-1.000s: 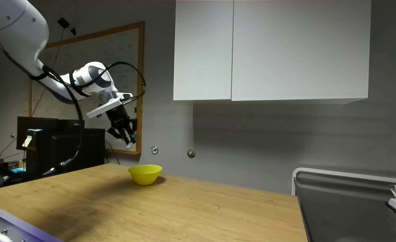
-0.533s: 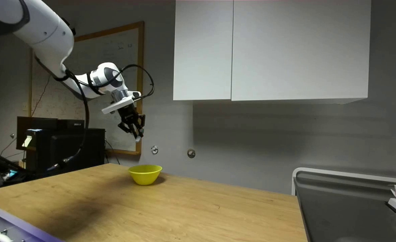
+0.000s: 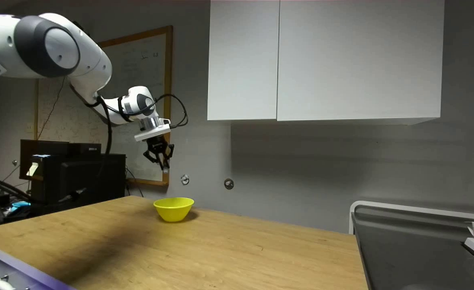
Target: Put the pen in the bowl
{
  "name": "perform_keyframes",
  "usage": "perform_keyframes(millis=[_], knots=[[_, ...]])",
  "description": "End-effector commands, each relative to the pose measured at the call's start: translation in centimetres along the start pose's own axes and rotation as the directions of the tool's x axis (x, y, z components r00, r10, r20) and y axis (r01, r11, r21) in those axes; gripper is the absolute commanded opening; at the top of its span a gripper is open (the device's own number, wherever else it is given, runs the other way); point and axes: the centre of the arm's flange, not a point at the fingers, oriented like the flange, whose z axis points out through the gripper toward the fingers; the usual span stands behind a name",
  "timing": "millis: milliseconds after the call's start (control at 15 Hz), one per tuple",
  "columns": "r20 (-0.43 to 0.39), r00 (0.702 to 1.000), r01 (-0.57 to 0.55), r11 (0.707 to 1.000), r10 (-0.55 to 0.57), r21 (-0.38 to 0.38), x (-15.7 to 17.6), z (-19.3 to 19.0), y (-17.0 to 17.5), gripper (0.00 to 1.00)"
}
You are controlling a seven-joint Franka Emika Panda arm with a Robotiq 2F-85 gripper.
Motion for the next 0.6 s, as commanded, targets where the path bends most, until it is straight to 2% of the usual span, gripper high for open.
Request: perform_keyframes(millis=[0, 333, 533], knots=[[-0.047, 0.995, 0.089, 0.993, -0.086, 0.071, 3.3, 3.1, 0.4, 0.08], [-0.133, 0.983, 0.149, 0.97, -0.125, 0.191, 2.5, 9.3, 1.2, 0.08], [-0.162, 0.977, 0.172, 0.959, -0.137, 0.224, 1.3, 12.2, 2.5, 0.08]])
